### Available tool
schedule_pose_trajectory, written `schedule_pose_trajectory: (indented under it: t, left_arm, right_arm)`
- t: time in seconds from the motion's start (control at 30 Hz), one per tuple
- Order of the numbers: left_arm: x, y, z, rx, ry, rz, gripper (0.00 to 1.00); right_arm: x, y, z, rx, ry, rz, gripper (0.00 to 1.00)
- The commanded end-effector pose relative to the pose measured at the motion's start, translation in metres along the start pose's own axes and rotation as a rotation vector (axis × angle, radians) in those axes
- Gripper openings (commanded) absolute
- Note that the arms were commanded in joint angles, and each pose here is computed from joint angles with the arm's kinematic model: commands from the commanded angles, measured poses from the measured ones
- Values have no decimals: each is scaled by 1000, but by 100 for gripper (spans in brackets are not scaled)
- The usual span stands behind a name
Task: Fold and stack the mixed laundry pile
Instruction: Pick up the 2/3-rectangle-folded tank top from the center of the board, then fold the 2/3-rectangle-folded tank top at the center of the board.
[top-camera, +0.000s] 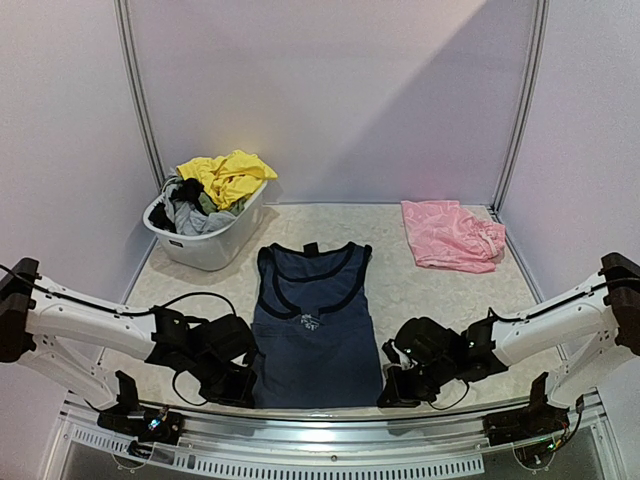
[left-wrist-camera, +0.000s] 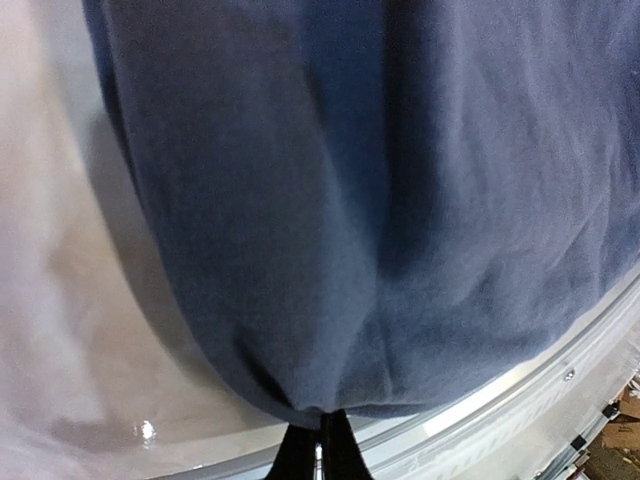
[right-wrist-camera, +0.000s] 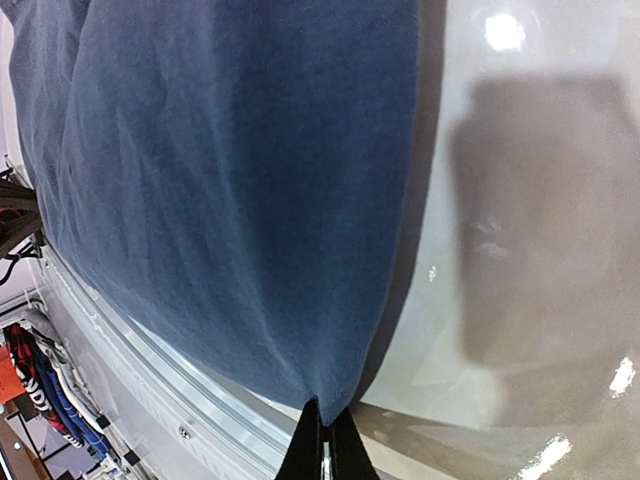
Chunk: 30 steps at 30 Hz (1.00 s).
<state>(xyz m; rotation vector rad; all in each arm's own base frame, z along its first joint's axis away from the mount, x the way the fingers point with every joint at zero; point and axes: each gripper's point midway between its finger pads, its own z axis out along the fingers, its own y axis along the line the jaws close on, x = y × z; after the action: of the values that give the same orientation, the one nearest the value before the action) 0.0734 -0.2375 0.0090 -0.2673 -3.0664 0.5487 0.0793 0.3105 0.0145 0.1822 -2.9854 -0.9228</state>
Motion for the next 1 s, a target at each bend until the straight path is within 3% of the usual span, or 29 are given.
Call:
schedule_pose_trajectory:
  t: [0.0, 0.2, 0.47, 0.97]
  left_arm:
    - [15, 17, -1, -115, 51, 22, 0]
    - [21, -2, -24, -127, 54, 118, 0]
    - [33, -13, -47, -111, 32, 134, 0]
    - [-21, -49, -117, -116, -170, 104, 0]
  right_arm:
    - [0, -2, -8, 59, 12, -15, 0]
    - [14, 7, -29, 69, 55, -52, 0]
    - [28, 12, -59, 54, 75, -57, 0]
    - [-20, 55, -118, 218, -66, -113, 0]
